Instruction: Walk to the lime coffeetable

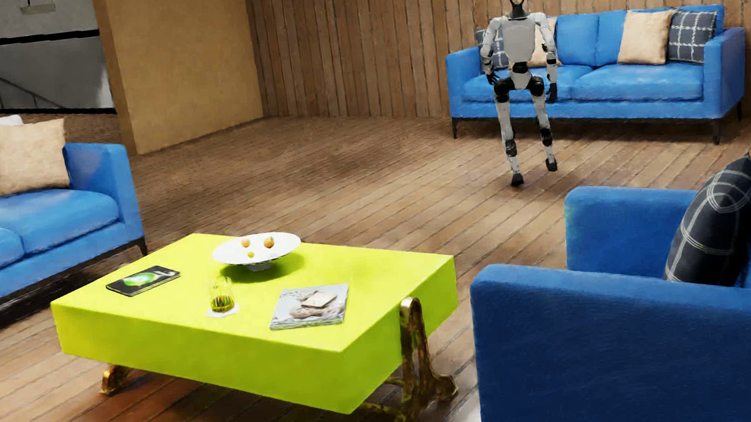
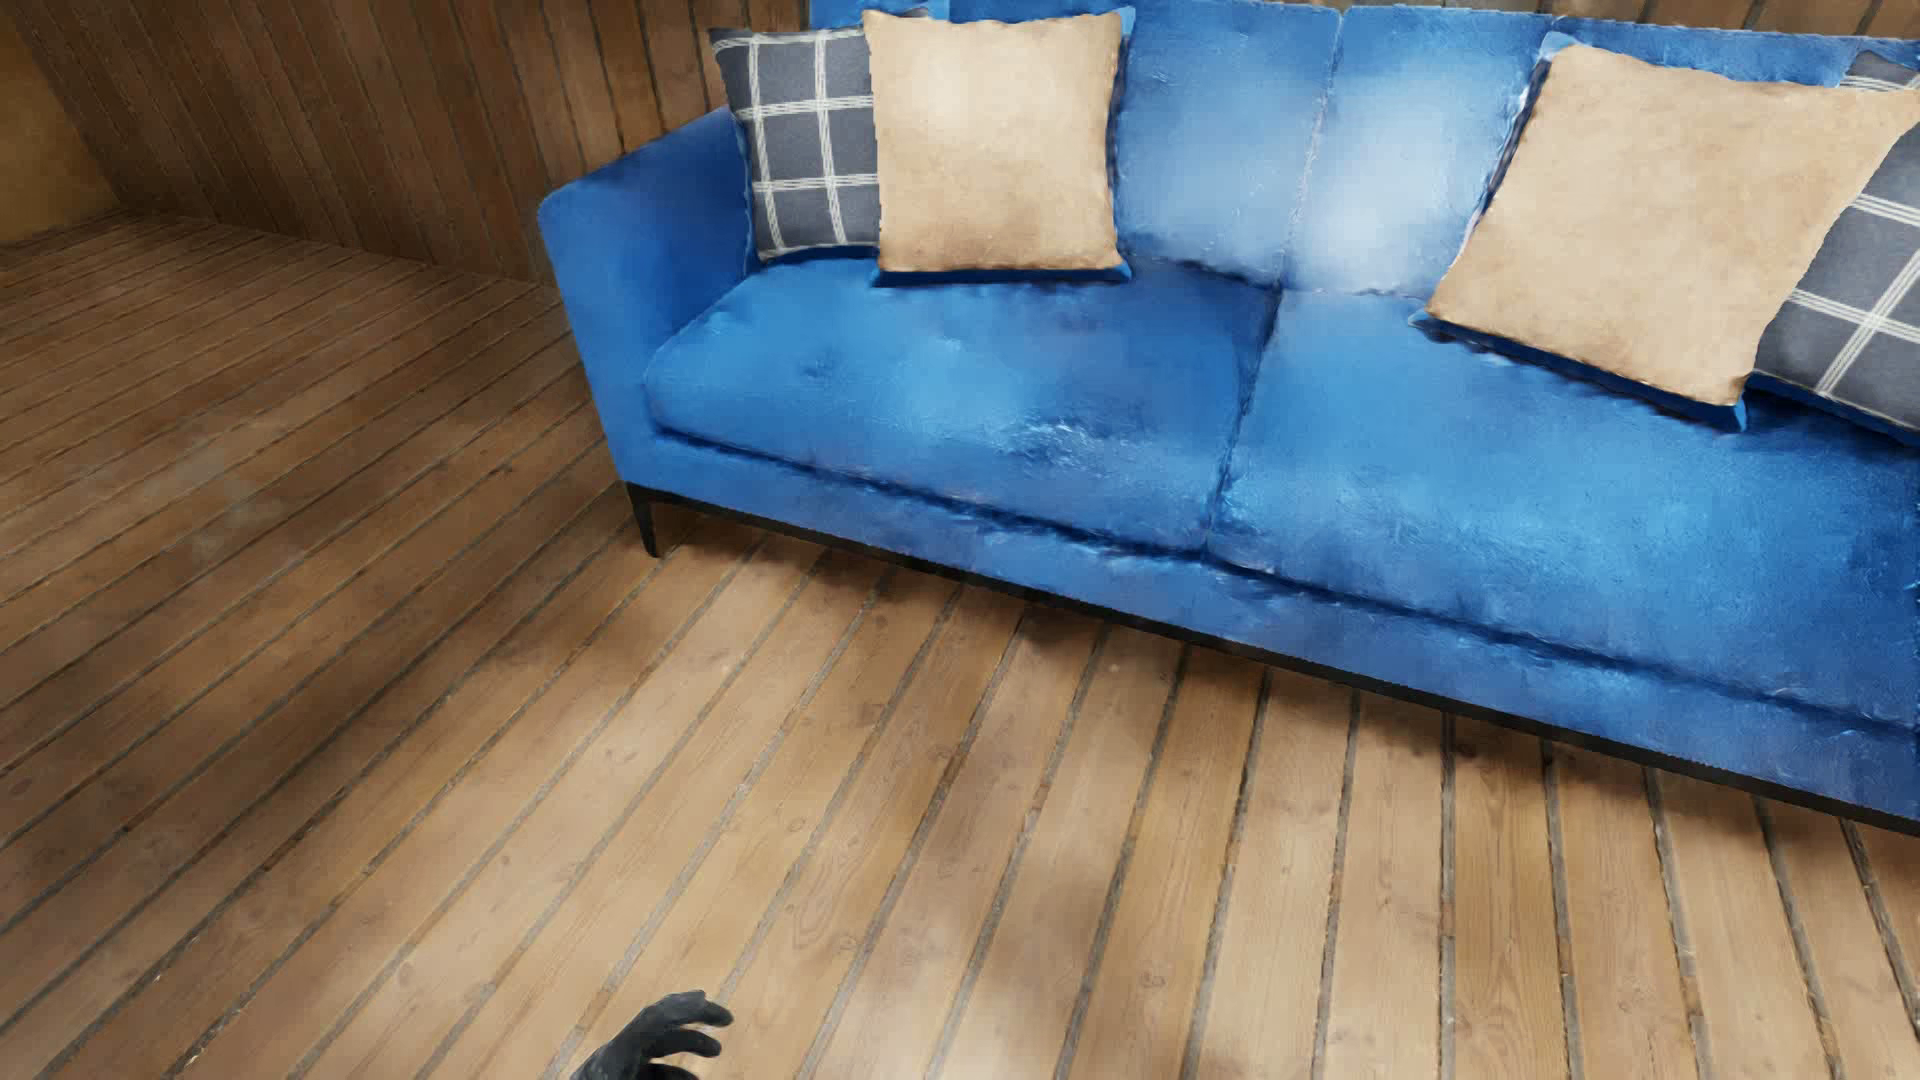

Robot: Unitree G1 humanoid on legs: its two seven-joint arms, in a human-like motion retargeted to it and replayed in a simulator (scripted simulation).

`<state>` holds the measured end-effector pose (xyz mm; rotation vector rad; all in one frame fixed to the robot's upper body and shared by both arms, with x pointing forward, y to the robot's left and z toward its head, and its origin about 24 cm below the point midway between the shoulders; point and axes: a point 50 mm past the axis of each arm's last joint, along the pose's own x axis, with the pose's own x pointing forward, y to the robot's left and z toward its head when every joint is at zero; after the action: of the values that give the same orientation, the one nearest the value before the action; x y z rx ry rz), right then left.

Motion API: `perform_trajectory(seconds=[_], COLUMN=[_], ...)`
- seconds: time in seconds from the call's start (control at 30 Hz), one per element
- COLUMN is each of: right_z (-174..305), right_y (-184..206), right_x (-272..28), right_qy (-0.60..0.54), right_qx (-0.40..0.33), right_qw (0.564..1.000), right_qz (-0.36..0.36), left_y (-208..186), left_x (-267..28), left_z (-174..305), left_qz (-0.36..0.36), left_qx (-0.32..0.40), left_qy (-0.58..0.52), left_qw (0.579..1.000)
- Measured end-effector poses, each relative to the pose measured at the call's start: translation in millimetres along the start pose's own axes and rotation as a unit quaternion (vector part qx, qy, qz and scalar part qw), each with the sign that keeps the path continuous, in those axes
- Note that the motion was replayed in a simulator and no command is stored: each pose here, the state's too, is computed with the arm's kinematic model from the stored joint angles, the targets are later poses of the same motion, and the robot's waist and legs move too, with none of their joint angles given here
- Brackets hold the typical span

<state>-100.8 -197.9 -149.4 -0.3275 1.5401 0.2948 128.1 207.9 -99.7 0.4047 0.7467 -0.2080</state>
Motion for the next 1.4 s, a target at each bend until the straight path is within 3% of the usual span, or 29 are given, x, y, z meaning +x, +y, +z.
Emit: perform_trajectory(seconds=[0.1,0.23,0.33,0.47,0.57,0.77,0.97,1.23,1.4], right_z=[-5,39,87,98,89,87,110,189,174], right_y=[15,-21,-59,-121,-150,-152,-138,-130,-113], right_x=[0,11,3,-15,-24,-22,-20,-44,-39], right_qy=[0.011,-0.039,-0.131,-0.171,-0.162,-0.147,-0.181,-0.319,-0.311], right_qx=[-0.022,-0.038,-0.03,0.059,0.102,0.069,0.043,-0.025,-0.006], right_qw=[0.999,0.998,0.989,0.969,0.957,0.964,0.965,0.931,0.938], right_qz=[0.025,-0.017,-0.069,-0.169,-0.216,-0.211,-0.187,-0.172,-0.153], left_y=[-5,-47,-51,-34,-25,-6,-14,-62,-76], left_x=[-12,-24,-51,-72,-71,-52,-45,-72,-83], left_z=[-27,-90,-124,-142,-140,-119,-112,-134,-141], left_qz=[0.013,-0.077,-0.091,-0.062,-0.059,-0.02,-0.028,-0.111,-0.122], left_qx=[-0.035,0.017,0.029,0.018,0.033,0.018,0.013,0.028,0.013], left_qy=[0.047,0.199,0.266,0.297,0.289,0.247,0.233,0.276,0.29], left_qw=[0.998,0.977,0.959,0.953,0.955,0.969,0.972,0.954,0.949])
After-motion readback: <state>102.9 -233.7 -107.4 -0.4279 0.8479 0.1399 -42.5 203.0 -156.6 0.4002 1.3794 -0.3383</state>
